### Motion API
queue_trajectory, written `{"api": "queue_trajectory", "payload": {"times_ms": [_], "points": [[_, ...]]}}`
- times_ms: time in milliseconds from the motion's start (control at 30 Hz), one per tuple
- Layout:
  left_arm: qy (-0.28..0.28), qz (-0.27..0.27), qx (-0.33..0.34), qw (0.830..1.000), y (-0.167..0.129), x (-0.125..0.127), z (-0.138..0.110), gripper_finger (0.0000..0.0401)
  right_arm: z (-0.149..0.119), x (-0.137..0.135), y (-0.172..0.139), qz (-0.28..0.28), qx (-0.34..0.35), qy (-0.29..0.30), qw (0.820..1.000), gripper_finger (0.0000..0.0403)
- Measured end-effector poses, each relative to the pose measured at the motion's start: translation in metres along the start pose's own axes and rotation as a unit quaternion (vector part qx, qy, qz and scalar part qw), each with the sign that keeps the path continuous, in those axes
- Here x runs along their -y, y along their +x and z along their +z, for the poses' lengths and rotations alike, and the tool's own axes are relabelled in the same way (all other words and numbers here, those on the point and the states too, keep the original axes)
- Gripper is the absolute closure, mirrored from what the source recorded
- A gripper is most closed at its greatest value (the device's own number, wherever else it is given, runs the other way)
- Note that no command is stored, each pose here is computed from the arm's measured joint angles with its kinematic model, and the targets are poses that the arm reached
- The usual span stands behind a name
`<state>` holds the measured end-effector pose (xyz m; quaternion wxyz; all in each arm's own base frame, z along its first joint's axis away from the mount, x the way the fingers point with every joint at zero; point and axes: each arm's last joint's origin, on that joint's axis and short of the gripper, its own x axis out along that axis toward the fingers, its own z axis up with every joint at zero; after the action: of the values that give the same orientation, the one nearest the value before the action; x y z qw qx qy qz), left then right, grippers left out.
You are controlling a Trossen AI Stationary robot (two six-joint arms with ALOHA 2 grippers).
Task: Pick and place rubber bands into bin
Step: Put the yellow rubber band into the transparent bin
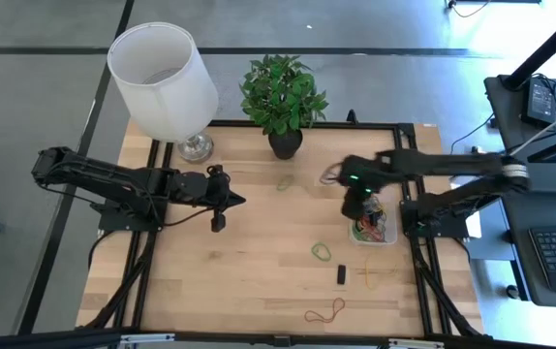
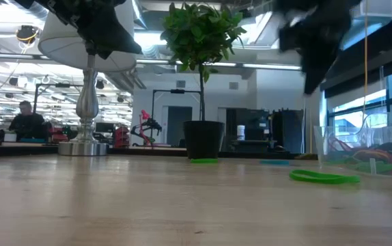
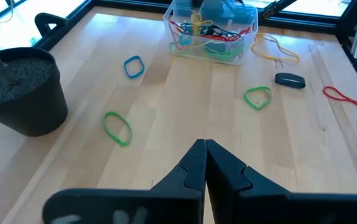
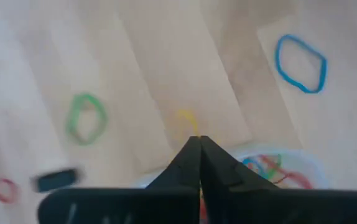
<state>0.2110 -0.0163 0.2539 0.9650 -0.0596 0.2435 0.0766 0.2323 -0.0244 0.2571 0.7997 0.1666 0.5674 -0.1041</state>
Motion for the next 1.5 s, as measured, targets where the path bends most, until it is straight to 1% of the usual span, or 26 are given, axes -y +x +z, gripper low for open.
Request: {"api": "queue_trajectory", "payload": {"times_ms": [133, 233, 300, 367, 433, 600, 700, 833, 933, 1100, 1233, 1400, 1500], "points": [[0.000, 0.001, 0.000, 1.000, 0.000, 0.000, 0.000, 0.0397, -0.030, -0.008, -0.036, -0.006, 0.072, 0.040, 0.997, 0.0401], [-0.001, 0.003, 0.001, 1.000, 0.000, -0.001, 0.000, 0.0396, -0.047, -0.010, -0.064, -0.007, 0.148, 0.061, 0.987, 0.0401], [-0.001, 0.003, 0.001, 1.000, 0.000, -0.001, 0.000, 0.0398, -0.058, -0.010, -0.077, 0.002, 0.176, 0.075, 0.981, 0.0401], [-0.001, 0.003, 0.001, 1.000, 0.000, -0.001, 0.000, 0.0399, -0.069, -0.008, -0.085, 0.006, 0.185, 0.092, 0.978, 0.0402], [-0.008, 0.003, 0.001, 1.000, 0.000, -0.001, 0.000, 0.0398, -0.081, -0.005, -0.090, -0.001, 0.174, 0.114, 0.978, 0.0402], [-0.010, 0.003, 0.001, 1.000, 0.000, -0.001, 0.000, 0.0396, -0.104, 0.003, -0.089, -0.043, 0.094, 0.155, 0.982, 0.0402], [-0.010, 0.003, 0.001, 1.000, 0.000, -0.001, 0.000, 0.0399, -0.105, 0.001, -0.087, -0.055, 0.077, 0.169, 0.981, 0.0402], [-0.010, 0.003, 0.001, 1.000, 0.000, -0.001, 0.000, 0.0398, -0.099, -0.005, -0.078, -0.068, 0.057, 0.182, 0.979, 0.0402], [-0.010, 0.003, 0.001, 1.000, 0.000, -0.001, 0.000, 0.0396, -0.093, -0.012, -0.069, -0.079, 0.031, 0.175, 0.981, 0.0403], [-0.010, 0.003, 0.001, 1.000, 0.000, -0.001, 0.000, 0.0399, -0.085, -0.027, -0.048, -0.076, -0.055, 0.171, 0.981, 0.0403], [-0.010, 0.003, 0.001, 1.000, 0.000, -0.001, 0.000, 0.0397, -0.082, -0.039, -0.032, -0.087, -0.107, 0.142, 0.980, 0.0403], [-0.009, 0.003, 0.001, 1.000, 0.000, -0.001, 0.000, 0.0396, -0.077, -0.047, -0.017, -0.107, -0.134, 0.117, 0.978, 0.0403], [-0.009, 0.003, 0.001, 1.000, 0.000, -0.001, 0.000, 0.0399, -0.076, -0.048, -0.002, -0.110, -0.122, 0.110, 0.980, 0.0403]]}}
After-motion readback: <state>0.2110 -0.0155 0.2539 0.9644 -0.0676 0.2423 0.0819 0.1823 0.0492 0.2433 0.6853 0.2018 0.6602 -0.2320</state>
